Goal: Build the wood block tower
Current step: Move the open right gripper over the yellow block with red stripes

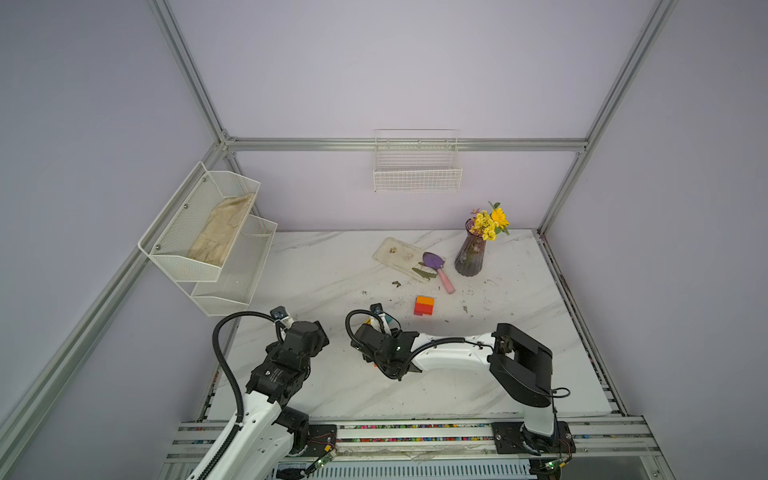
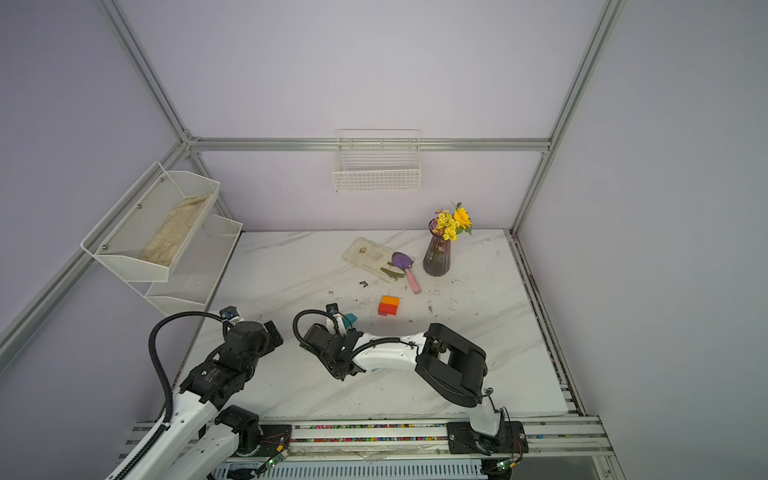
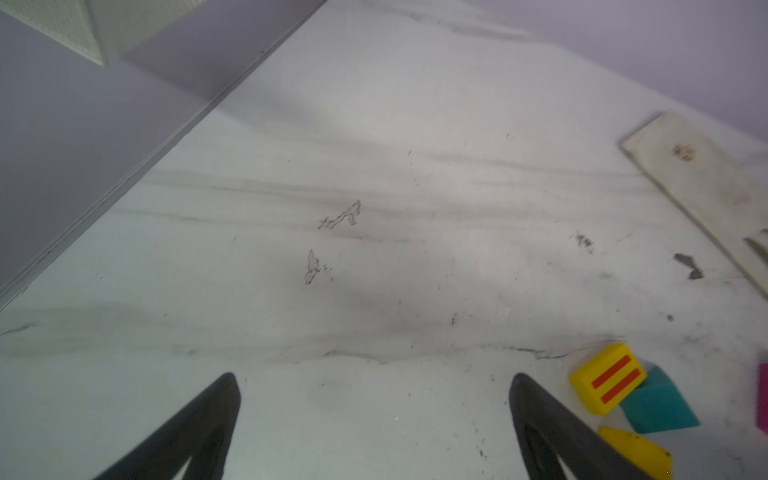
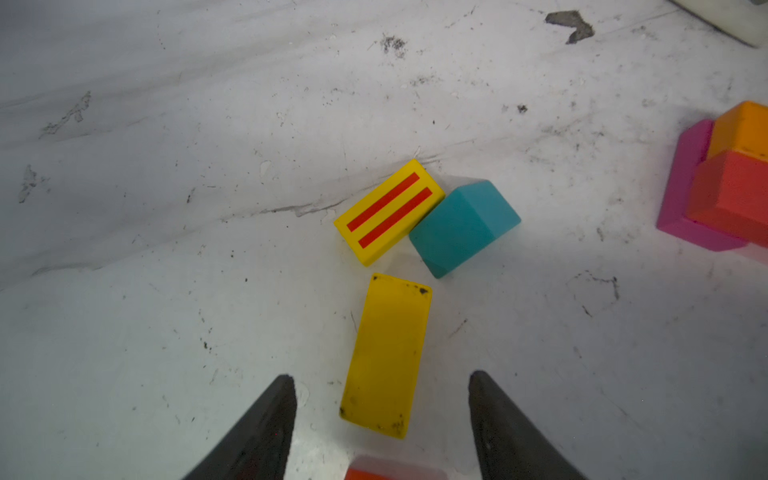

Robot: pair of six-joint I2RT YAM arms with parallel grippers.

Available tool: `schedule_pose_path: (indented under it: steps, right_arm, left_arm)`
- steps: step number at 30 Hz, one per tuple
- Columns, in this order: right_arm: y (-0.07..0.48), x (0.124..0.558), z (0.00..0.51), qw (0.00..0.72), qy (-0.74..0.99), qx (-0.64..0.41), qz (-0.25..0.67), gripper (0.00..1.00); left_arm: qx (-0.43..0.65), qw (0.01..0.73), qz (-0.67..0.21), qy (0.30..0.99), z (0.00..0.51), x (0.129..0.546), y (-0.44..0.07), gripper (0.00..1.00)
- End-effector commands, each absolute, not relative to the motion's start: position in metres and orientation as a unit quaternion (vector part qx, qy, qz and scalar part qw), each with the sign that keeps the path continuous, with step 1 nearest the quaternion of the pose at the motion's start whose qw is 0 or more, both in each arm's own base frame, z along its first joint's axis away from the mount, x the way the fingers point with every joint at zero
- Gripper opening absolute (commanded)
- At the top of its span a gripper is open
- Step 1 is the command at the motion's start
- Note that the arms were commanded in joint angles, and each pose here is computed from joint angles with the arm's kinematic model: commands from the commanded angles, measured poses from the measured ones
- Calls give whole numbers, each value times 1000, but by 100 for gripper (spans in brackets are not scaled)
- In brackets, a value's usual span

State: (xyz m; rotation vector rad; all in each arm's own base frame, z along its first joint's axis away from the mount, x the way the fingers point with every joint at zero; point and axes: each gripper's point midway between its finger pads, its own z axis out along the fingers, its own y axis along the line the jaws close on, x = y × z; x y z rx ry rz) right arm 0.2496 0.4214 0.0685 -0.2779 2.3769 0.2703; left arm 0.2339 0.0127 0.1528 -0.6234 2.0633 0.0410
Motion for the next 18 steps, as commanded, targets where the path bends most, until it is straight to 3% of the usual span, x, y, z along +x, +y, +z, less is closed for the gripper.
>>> schedule_pose_path:
  steps: [1, 10, 18]
  right_arm:
    - [419, 258, 67, 371, 920, -101, 75, 68]
    - [425, 270, 57, 365, 924, -95, 66, 62]
    - [420, 275, 53, 366, 925, -91, 51, 61]
  left_arm:
    - [-244, 516, -31, 821, 165, 231, 6, 100]
    - [-255, 595, -88, 757, 181, 204, 15, 100]
    - [-254, 578, -76, 772, 178, 210, 13, 100]
